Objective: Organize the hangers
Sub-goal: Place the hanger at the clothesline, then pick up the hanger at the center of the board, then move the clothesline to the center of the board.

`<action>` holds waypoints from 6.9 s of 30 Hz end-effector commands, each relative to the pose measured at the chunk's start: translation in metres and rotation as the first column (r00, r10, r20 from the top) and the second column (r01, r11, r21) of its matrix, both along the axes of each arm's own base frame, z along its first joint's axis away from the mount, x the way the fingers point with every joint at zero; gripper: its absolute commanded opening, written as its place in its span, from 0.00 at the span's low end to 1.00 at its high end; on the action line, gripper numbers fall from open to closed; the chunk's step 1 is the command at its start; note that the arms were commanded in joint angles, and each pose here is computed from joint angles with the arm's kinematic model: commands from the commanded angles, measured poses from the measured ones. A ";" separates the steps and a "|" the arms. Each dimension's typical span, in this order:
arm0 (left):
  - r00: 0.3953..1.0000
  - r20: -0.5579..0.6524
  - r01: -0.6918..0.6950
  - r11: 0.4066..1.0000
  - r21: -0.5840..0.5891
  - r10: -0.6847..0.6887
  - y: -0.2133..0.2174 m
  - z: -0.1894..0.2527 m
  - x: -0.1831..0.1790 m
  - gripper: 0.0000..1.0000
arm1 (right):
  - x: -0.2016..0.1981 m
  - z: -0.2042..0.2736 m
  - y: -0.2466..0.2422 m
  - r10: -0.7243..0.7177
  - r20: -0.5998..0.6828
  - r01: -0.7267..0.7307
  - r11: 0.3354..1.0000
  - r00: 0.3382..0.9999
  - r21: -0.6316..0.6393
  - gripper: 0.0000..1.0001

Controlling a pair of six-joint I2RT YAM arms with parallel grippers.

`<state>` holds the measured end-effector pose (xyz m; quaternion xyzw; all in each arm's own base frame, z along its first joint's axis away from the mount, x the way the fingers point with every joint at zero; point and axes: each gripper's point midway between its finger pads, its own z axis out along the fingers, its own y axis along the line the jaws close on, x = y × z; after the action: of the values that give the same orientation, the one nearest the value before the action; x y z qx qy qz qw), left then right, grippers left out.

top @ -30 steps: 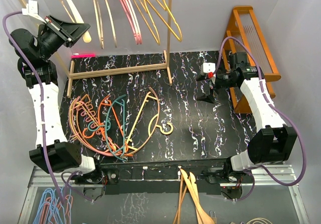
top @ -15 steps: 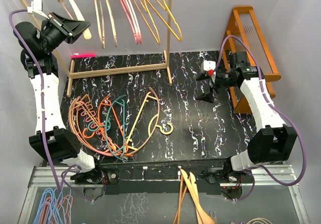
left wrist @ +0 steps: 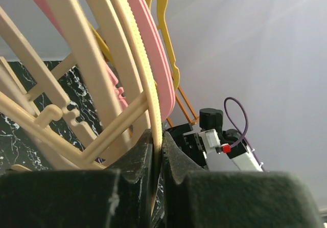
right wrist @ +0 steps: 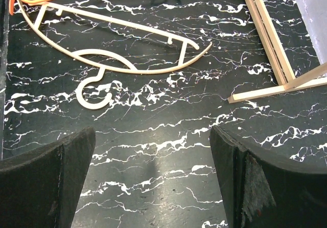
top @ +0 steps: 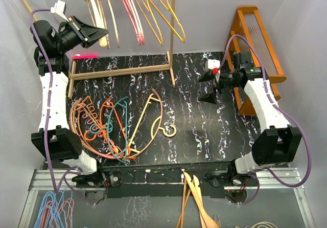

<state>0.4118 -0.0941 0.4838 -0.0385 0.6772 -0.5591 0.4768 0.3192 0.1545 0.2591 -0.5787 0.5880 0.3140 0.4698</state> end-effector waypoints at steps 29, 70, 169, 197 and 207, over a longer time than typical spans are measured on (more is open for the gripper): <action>0.960 -0.202 -0.007 0.738 0.675 0.194 -0.022 -0.295 -0.164 0.97 | -0.083 -0.167 0.119 0.573 -0.041 -0.520 0.709 0.818 -0.477 0.90; 0.970 -0.025 0.155 0.538 0.829 -0.241 -0.084 -0.275 -0.186 0.97 | -0.101 -0.147 0.061 0.440 -0.228 -0.492 0.711 0.869 -0.502 0.08; 0.835 0.238 -0.549 0.725 0.417 0.496 0.001 -0.182 -0.071 0.00 | 0.029 0.090 0.025 -0.039 0.096 0.042 0.999 0.995 -0.024 0.98; 0.794 0.176 -0.432 0.336 0.837 0.582 0.072 -0.131 -0.100 0.00 | 0.188 0.038 0.050 -0.137 0.044 0.104 0.894 0.990 0.435 0.98; 0.731 0.170 -0.411 0.227 0.883 0.661 0.098 -0.152 -0.115 0.00 | 0.217 0.030 0.074 -0.079 0.213 -0.050 0.839 0.974 0.542 0.98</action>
<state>0.3076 -0.0187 0.3186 -0.0538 0.8713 0.0444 0.4858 0.5476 0.2137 0.2146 -0.3939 0.5487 0.4317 0.5978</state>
